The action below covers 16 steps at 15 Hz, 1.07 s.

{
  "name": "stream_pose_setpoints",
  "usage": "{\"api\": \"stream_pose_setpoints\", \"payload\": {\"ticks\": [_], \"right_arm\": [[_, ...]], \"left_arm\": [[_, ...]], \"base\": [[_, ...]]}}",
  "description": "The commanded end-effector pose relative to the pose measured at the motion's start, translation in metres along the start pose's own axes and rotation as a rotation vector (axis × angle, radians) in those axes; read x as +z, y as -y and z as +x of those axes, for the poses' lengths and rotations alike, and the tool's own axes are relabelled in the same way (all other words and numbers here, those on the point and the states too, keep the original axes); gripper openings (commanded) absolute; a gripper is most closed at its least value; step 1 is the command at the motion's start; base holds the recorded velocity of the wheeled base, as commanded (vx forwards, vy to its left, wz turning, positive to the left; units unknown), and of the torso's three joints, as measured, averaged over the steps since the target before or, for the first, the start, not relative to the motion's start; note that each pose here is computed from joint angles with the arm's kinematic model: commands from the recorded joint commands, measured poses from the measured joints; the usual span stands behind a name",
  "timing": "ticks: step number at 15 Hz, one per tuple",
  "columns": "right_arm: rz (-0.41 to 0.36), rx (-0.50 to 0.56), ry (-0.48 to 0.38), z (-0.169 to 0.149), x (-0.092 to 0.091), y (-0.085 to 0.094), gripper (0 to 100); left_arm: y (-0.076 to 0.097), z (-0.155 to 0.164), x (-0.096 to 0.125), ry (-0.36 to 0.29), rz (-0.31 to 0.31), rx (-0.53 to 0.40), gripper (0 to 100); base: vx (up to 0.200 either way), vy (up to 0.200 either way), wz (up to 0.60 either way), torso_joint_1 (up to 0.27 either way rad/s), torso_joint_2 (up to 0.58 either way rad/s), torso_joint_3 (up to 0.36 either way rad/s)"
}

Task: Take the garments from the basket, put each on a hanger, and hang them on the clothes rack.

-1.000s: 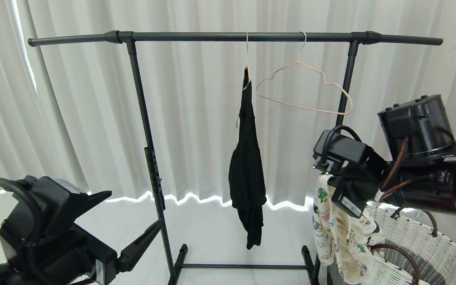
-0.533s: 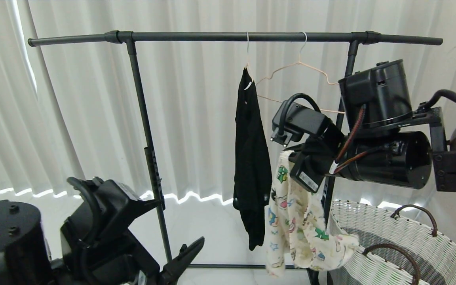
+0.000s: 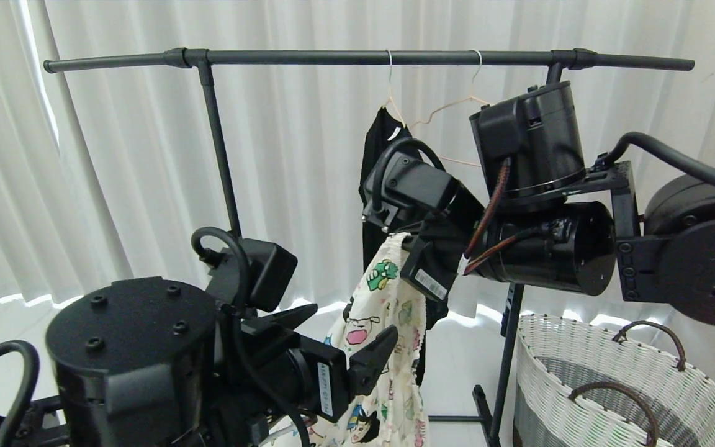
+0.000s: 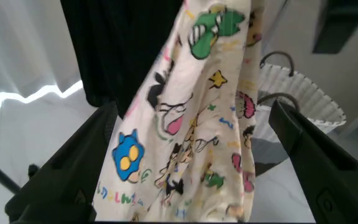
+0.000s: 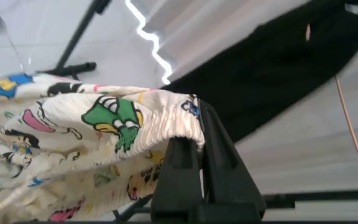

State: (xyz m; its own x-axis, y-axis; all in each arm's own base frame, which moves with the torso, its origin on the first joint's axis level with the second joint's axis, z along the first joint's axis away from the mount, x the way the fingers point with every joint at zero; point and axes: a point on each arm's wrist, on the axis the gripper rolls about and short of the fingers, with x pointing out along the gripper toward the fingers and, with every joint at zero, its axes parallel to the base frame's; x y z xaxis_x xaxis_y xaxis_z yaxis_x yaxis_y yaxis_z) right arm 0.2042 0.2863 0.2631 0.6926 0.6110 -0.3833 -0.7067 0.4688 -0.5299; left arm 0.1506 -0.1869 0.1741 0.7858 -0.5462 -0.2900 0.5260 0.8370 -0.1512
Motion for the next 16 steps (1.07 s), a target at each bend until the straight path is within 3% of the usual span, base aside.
{"api": "stream_pose_setpoints", "payload": {"ticks": [1, 4, 7, 12, 16], "right_arm": [[-0.011, 0.021, 0.019, 0.005, 0.008, -0.009, 0], [-0.02, 0.038, 0.037, 0.002, 0.013, -0.017, 0], [-0.018, 0.038, 0.088, -0.009, 0.029, -0.016, 0], [-0.011, 0.021, 0.091, -0.022, 0.032, -0.005, 0], [0.0, -0.015, 0.069, -0.023, 0.027, 0.003, 0]], "left_arm": [[0.002, 0.007, -0.006, -0.028, 0.011, 0.006, 100], [-0.017, 0.014, -0.01, -0.049, -0.005, 0.083, 100], [-0.034, 0.021, -0.031, -0.138, -0.001, 0.155, 100], [-0.04, 0.008, -0.072, -0.297, 0.04, 0.144, 100], [-0.044, -0.006, -0.079, -0.313, 0.042, 0.148, 100]], "base": [[0.0, 0.0, 0.0, 0.0, 0.0, 0.0], [0.0, 0.0, 0.0, 0.0, 0.0, 0.0], [0.0, 0.0, 0.0, 0.0, 0.0, 0.0], [0.0, 0.0, 0.0, 0.0, 0.0, 0.0], [0.0, 0.0, 0.0, 0.0, 0.0, 0.0]]}}
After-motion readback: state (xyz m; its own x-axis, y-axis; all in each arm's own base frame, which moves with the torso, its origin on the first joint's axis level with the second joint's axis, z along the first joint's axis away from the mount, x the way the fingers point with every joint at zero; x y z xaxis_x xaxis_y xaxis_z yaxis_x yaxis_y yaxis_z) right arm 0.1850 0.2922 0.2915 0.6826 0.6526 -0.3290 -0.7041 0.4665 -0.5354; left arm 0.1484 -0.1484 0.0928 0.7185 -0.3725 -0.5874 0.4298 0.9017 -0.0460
